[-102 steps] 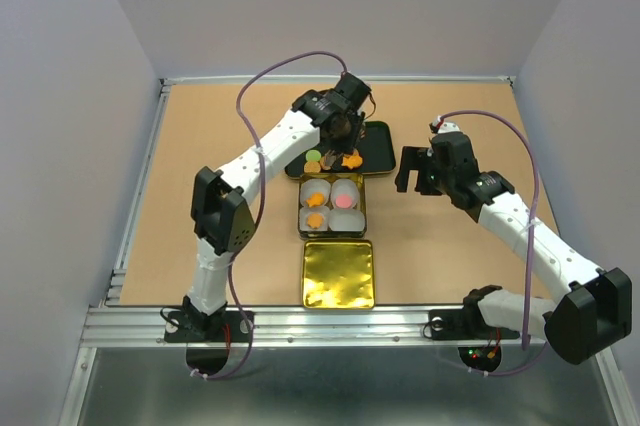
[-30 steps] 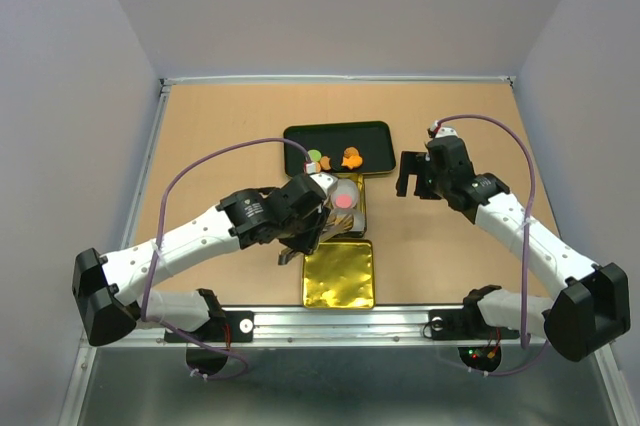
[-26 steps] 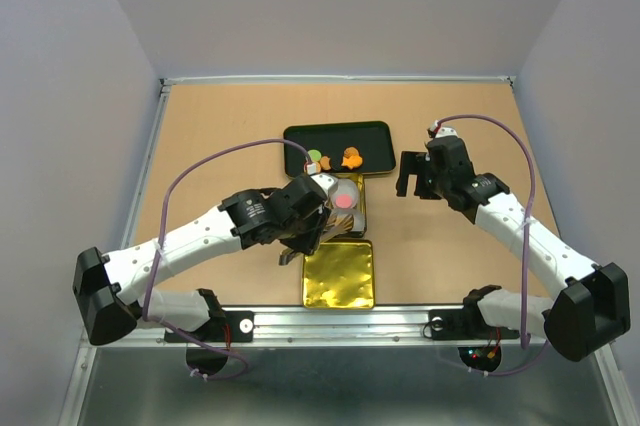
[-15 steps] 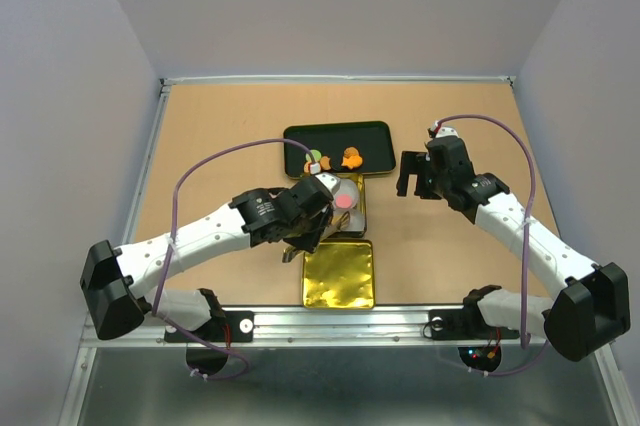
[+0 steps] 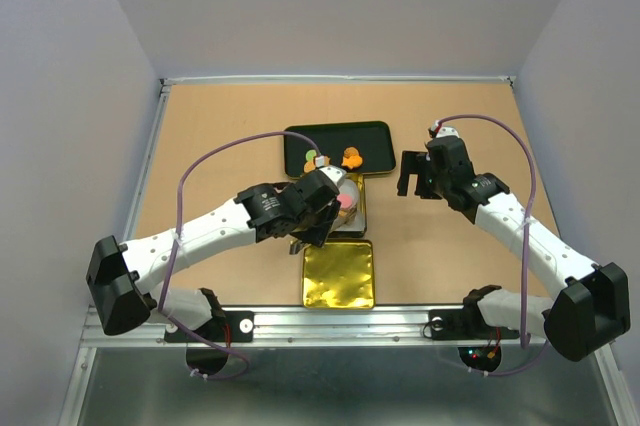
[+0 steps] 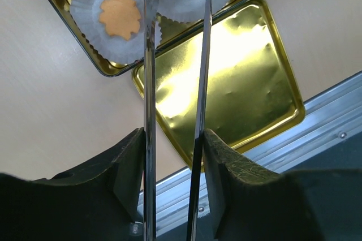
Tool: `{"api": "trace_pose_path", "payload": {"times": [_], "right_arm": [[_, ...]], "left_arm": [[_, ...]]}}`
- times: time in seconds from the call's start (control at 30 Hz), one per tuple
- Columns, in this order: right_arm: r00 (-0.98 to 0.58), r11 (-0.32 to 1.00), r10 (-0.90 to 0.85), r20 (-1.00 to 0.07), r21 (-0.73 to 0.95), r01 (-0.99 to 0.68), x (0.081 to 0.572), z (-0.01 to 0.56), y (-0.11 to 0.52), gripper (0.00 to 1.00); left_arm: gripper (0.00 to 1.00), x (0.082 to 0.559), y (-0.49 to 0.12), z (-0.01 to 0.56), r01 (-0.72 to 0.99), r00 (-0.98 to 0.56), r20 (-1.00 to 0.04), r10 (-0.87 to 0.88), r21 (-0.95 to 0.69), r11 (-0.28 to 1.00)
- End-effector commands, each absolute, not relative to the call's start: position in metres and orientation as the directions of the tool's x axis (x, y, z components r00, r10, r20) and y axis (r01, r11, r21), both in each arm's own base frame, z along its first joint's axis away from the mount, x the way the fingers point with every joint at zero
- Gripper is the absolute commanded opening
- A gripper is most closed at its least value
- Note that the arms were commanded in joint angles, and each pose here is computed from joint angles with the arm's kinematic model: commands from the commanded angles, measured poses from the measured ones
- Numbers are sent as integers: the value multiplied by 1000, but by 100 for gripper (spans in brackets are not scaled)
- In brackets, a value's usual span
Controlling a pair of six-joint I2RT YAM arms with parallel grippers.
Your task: Pack the cookies
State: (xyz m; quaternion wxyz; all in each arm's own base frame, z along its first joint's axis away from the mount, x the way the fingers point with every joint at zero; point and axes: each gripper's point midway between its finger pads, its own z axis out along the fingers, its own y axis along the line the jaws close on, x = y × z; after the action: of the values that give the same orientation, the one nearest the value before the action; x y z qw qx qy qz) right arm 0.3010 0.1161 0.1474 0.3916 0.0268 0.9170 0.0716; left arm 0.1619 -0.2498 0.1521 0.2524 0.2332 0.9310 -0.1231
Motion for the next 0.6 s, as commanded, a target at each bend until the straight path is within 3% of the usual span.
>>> {"api": "trace_pose_path", "payload": {"times": [0.0, 0.17, 0.37, 0.57], "right_arm": [[-667, 990, 100, -738, 140, -6, 306, 148, 115, 100], [-666, 990, 100, -739, 138, -4, 306, 148, 114, 100], [-662, 991, 98, -743, 137, -7, 306, 149, 114, 100], [-663, 991, 97, -743, 136, -7, 305, 148, 115, 100]], "left_arm": [[55, 173, -266, 181, 513, -721, -606, 335, -142, 847], [62, 174, -269, 189, 522, -712, -618, 332, -151, 839], [62, 173, -267, 189, 523, -715, -609, 343, -141, 841], [62, 184, -262, 223, 501, -686, -657, 313, -113, 858]]}}
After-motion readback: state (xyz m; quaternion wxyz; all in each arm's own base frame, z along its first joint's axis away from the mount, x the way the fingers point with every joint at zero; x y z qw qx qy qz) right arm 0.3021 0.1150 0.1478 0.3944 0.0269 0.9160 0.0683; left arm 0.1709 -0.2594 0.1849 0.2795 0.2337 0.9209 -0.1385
